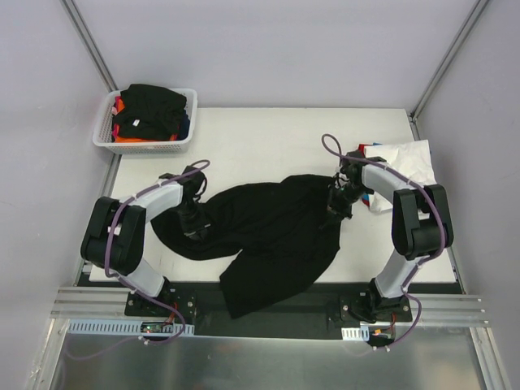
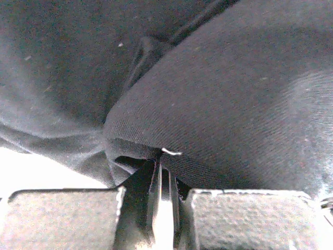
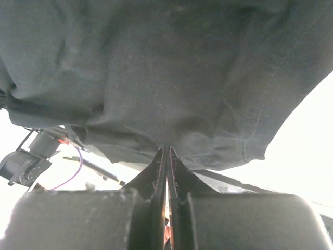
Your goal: Fold and stack the t-shirts
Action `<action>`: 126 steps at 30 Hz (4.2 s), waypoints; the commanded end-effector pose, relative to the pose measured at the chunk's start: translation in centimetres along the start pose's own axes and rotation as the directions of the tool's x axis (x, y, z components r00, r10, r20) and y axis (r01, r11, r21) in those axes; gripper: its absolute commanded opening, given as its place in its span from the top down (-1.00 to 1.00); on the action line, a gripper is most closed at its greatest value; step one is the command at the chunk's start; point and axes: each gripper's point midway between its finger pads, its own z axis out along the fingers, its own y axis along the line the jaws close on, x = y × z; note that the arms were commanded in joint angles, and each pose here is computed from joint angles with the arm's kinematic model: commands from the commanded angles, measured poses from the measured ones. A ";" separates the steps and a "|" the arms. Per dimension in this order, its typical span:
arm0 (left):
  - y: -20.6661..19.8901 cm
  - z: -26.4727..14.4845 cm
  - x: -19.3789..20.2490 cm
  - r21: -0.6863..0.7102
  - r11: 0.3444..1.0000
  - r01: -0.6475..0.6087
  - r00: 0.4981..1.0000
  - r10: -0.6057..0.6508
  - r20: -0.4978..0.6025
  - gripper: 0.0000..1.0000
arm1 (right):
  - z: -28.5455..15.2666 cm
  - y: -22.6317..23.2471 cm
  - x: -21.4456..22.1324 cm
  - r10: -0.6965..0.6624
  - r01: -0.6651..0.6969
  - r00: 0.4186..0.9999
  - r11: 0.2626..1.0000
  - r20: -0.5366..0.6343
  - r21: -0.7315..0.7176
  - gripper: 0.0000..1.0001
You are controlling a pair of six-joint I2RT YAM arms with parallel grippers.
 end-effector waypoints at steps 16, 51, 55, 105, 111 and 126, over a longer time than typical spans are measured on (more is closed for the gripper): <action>1.6 -0.3 2.9 -0.058 0.998 0.041 0.998 -0.043 -0.036 1.00 | 3.1 3.0 -2.9 -0.121 0.120 0.993 0.992 -0.015 -0.036 0.98; -1.0 -5.9 -3.8 -0.041 0.998 0.043 0.986 -0.036 0.162 0.98 | -3.9 6.5 -19.2 -0.015 0.081 0.972 0.957 0.233 -0.277 0.98; -2.7 -13.7 -7.5 -0.001 0.999 0.034 0.917 -0.031 0.398 -0.13 | -5.4 6.9 -16.5 -0.025 0.098 0.971 0.950 0.240 -0.297 0.97; 1.4 -2.6 -6.1 -0.128 0.991 0.025 0.960 0.012 0.279 0.86 | -5.0 4.6 -7.0 -0.094 0.127 0.983 0.969 0.159 -0.214 0.98; 1.7 -3.3 -5.9 -0.142 0.990 0.017 0.958 0.025 0.287 0.93 | -4.6 4.3 -6.8 -0.091 0.121 0.985 0.970 0.148 -0.210 0.98; -4.7 -15.4 -16.7 -0.133 0.990 0.056 0.872 0.017 0.490 0.62 | -3.6 4.7 -6.3 -0.106 0.130 0.987 0.970 0.120 -0.204 0.98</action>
